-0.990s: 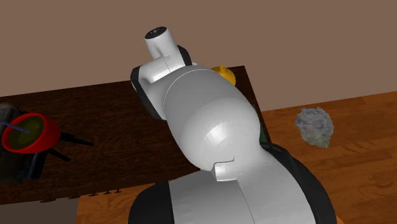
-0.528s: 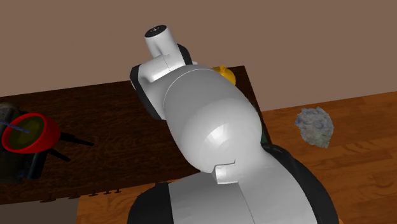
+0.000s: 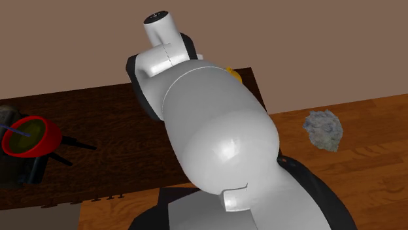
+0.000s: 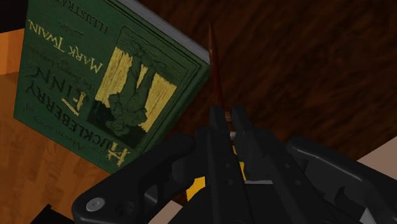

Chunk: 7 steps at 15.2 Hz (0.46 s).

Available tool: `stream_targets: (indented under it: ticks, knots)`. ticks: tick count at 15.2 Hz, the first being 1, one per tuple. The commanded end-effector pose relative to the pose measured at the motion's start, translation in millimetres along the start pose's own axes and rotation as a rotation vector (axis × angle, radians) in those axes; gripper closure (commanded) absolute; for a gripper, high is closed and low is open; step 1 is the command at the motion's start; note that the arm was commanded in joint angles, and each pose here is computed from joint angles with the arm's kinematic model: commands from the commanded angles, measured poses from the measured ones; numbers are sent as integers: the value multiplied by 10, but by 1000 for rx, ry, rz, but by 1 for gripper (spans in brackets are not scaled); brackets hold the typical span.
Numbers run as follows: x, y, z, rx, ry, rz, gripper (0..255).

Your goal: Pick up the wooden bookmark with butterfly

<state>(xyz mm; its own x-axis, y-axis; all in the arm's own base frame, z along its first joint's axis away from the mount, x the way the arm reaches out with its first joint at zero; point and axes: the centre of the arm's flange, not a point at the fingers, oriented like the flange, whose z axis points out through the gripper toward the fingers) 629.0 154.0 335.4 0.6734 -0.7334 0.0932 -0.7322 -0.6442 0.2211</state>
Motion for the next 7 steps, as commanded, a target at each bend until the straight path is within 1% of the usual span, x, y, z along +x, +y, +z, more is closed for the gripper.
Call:
stream_targets:
  ticks: [1,5,7]
  knots:
    - [2,22,-102,0,0,0,255]
    - [21,69,-307,0,0,0,255]
    - [22,71,-315,0,0,0,255]
